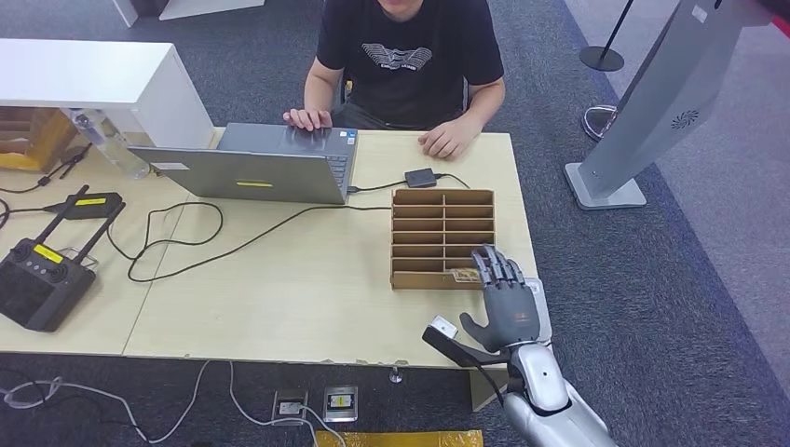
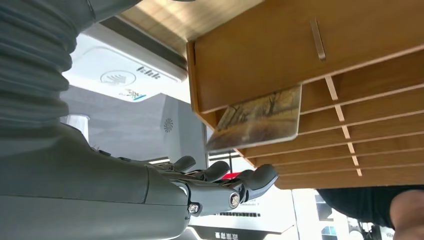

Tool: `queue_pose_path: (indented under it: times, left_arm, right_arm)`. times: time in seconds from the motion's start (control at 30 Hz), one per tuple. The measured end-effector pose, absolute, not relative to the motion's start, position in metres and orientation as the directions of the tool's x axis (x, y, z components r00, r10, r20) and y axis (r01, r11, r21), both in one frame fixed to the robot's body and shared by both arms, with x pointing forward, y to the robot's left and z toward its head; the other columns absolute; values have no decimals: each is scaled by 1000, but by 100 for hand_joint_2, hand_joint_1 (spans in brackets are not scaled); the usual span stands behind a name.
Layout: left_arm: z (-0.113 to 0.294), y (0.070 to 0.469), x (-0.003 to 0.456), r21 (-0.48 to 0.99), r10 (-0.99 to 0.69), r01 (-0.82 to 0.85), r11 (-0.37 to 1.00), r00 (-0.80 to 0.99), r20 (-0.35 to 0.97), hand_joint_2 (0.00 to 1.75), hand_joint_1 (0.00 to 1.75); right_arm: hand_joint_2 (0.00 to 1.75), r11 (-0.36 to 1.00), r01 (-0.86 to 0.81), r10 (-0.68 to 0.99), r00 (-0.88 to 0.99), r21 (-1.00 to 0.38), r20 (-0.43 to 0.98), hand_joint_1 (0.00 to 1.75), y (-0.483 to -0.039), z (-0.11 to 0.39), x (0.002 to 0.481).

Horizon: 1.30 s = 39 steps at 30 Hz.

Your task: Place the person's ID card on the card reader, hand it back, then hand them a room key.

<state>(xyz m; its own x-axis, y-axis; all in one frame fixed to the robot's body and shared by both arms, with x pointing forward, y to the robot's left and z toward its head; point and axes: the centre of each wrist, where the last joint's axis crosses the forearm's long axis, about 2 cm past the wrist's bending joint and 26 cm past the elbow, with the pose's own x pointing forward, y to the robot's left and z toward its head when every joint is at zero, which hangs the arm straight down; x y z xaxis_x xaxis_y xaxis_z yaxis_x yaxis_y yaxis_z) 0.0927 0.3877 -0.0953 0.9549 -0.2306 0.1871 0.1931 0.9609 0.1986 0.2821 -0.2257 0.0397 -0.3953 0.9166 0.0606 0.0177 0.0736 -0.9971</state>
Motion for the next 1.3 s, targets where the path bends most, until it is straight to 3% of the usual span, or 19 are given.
queue_pose_path:
  times: [0.3,0.7,1.3]
  left_arm:
    - [-95,388,93,204,-233,195,959,954,186,0,0]
    - [-96,384,93,212,-212,170,962,957,197,0,0]
    - [-97,376,93,230,-145,95,968,967,210,0,0]
  right_arm:
    - [175,110,-10,910,-400,-994,104,0,-232,30,279]
    - [175,321,-154,810,-466,-934,355,0,-256,40,305]
    - [175,282,-205,729,-589,-937,348,0,-255,88,355]
